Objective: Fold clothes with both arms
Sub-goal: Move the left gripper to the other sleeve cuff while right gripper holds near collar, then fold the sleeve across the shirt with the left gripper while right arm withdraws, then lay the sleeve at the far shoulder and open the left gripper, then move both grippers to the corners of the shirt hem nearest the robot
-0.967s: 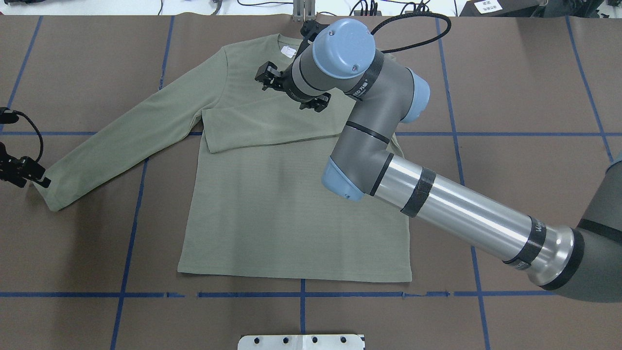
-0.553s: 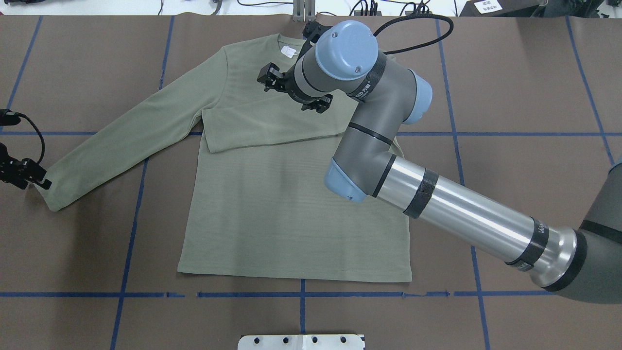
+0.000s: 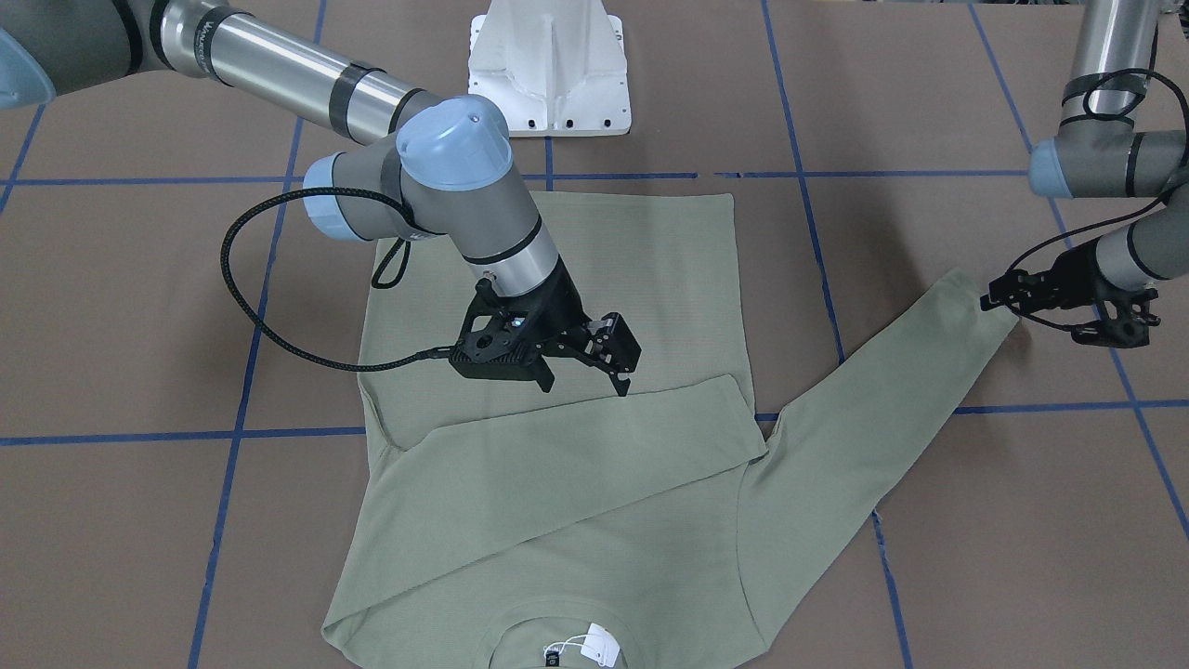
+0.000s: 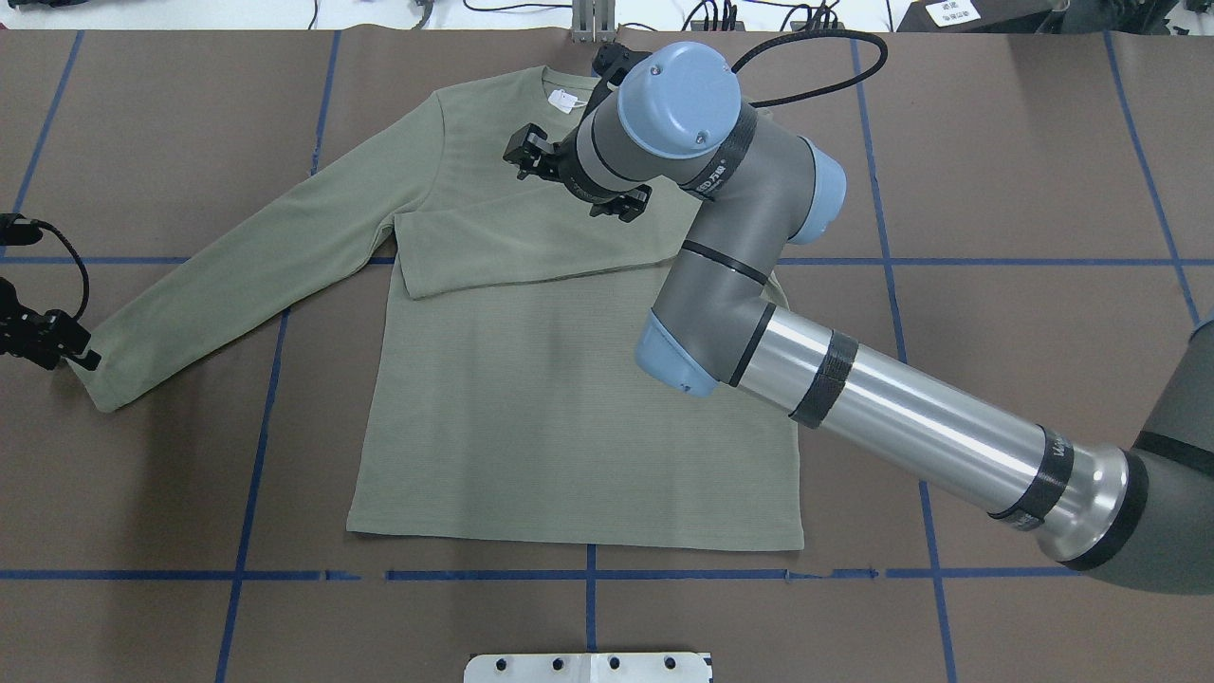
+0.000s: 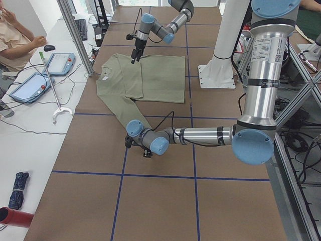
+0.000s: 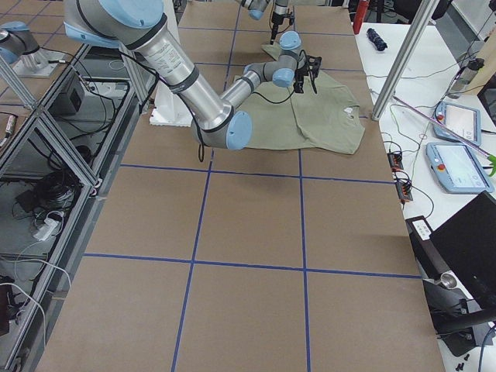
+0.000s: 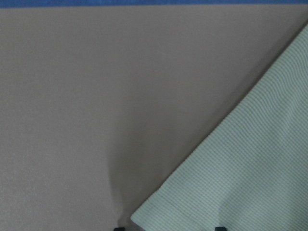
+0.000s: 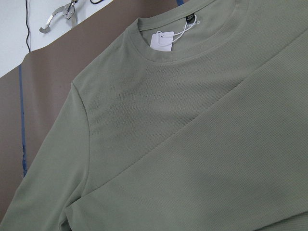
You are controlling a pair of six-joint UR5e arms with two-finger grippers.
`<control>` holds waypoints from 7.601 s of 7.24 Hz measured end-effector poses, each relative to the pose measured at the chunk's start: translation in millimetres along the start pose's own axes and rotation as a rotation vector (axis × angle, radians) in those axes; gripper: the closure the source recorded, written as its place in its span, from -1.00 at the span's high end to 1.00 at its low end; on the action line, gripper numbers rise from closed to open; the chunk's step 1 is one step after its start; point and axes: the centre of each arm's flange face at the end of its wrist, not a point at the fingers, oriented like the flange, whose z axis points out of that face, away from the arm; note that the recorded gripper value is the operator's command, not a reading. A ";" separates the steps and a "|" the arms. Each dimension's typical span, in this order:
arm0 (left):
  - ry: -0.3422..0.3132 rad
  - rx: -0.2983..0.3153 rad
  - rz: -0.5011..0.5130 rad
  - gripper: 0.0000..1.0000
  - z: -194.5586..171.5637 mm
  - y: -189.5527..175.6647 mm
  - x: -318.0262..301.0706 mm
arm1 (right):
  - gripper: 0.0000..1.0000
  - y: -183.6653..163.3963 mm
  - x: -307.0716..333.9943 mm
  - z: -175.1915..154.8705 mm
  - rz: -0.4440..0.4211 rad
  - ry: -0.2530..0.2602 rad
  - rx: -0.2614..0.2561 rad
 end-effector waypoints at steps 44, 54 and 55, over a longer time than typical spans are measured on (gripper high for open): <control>0.473 0.348 -0.166 0.23 -46.0 1.8 491.6 | 0.88 268.3 310.2 -107.7 0.185 0.222 0.093; 0.454 0.348 -0.181 0.24 -39.7 3.1 476.4 | -0.93 311.6 328.9 -97.1 0.192 0.297 0.184; 0.452 0.347 -0.183 0.24 -38.8 3.5 474.6 | -1.00 310.6 328.4 -97.9 0.193 0.298 0.185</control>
